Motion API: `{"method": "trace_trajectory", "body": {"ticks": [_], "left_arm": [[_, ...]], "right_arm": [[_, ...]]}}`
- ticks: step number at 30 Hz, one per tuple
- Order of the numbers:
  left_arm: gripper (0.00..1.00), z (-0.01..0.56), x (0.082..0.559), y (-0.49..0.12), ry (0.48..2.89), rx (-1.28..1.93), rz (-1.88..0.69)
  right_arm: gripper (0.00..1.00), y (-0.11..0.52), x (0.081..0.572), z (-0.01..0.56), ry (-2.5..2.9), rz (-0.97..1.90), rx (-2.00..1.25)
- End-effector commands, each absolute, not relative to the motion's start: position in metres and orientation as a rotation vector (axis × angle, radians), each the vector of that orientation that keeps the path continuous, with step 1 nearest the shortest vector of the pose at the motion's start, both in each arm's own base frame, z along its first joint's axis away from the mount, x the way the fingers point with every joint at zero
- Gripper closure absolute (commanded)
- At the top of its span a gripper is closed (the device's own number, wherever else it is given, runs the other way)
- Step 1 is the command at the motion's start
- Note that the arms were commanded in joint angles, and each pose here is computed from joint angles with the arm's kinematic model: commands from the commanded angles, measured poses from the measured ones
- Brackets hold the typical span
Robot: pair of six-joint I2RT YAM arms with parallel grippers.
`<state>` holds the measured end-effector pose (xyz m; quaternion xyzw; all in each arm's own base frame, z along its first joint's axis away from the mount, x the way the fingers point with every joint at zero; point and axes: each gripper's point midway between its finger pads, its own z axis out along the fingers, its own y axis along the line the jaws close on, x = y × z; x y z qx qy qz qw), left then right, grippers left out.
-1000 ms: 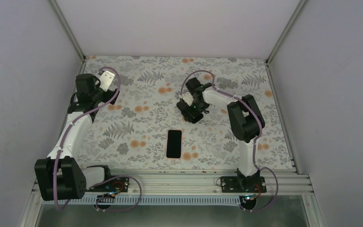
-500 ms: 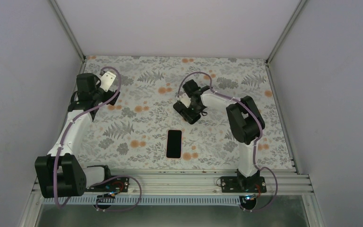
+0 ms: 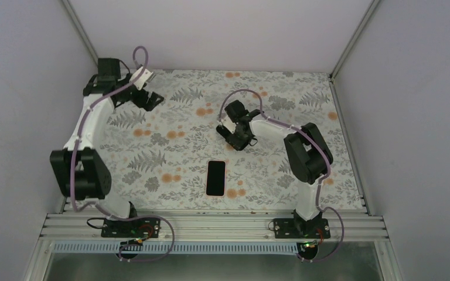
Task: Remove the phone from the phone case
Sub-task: Pick up the phone at the center of the board.
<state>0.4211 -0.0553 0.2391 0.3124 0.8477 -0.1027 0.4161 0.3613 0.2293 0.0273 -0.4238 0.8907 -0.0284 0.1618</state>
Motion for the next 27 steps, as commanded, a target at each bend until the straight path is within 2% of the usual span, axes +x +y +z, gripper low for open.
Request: {"method": "trace_trajectory", "body": {"ticks": [1, 14, 22, 27], "left_arm": [[0.0, 0.232, 0.405, -0.107, 2.193, 0.862, -0.725], [0.0, 0.22, 0.437, -0.163, 2.277, 0.763, -1.287], [0.0, 0.2, 0.421, -0.171, 2.311, 0.74, -1.448], [0.07, 0.208, 0.412, -0.176, 2.271, 0.731, -1.53]], "right_arm": [[0.55, 0.249, 0.381, 0.098, 2.318, -0.113, -1.168], [0.56, 0.325, 0.37, 0.179, 2.012, -0.084, -1.197], [0.56, 0.357, 0.381, 0.218, 1.879, -0.088, -1.154], [0.56, 0.371, 0.387, 0.219, 1.861, -0.09, -1.164]]}}
